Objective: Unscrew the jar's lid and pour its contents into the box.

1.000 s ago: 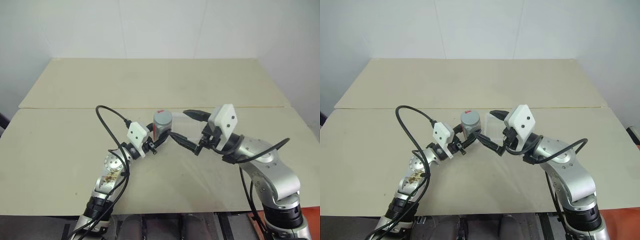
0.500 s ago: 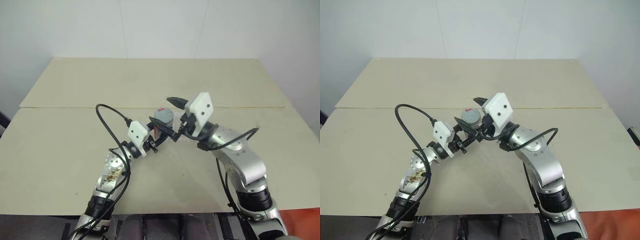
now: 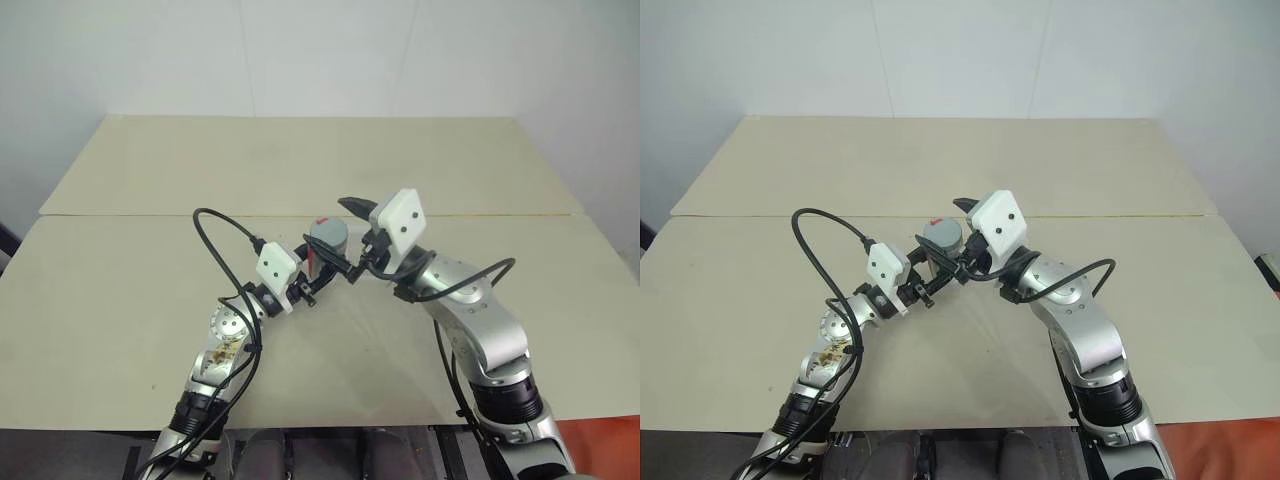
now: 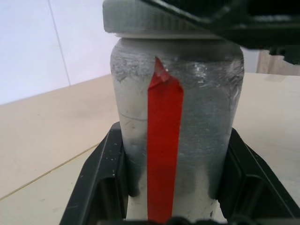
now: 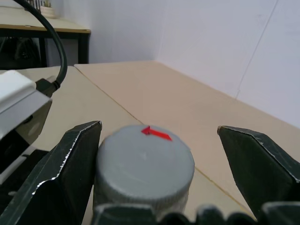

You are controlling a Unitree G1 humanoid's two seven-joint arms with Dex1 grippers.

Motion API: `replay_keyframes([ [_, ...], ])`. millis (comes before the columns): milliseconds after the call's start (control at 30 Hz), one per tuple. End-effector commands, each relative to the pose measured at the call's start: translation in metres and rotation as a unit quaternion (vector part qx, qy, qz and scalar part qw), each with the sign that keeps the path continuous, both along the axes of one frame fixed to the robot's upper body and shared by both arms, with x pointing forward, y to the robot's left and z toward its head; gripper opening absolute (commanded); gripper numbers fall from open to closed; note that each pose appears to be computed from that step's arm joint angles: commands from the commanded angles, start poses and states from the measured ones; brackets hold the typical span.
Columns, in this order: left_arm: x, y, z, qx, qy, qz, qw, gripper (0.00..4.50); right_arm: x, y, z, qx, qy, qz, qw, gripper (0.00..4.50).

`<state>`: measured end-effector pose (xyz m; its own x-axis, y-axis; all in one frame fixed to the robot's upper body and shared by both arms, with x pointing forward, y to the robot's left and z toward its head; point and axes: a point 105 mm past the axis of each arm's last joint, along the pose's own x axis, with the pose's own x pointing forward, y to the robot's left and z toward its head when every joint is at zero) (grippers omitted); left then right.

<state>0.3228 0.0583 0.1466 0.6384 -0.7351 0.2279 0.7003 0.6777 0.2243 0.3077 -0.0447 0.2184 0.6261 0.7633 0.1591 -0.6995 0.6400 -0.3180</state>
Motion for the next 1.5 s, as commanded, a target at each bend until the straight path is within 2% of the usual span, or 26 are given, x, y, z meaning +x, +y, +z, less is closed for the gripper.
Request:
replay_keyframes([
  [33,-0.003,0.000,0.012,-0.011,-0.027,-0.002,1.000,2.01,-0.006,-0.012,0.016,0.010,-0.030,-0.013,0.999,4.49],
  [600,-0.002,0.001,0.010,-0.007,-0.026,-0.002,1.000,2.01,-0.018,-0.034,0.009,-0.021,-0.019,0.006,1.000,4.49],
  [900,-0.002,0.002,0.010,-0.005,-0.025,-0.003,1.000,2.01,-0.038,-0.024,0.011,-0.011,-0.006,0.071,0.997,4.49],
  [1200,-0.004,-0.002,0.010,-0.006,-0.026,-0.009,1.000,2.01,-0.015,-0.008,0.014,0.012,0.008,0.036,0.999,4.49],
  [1500,-0.004,-0.003,0.011,-0.009,-0.029,-0.008,1.000,2.01,-0.013,-0.003,0.010,-0.004,0.016,0.050,0.999,4.49],
])
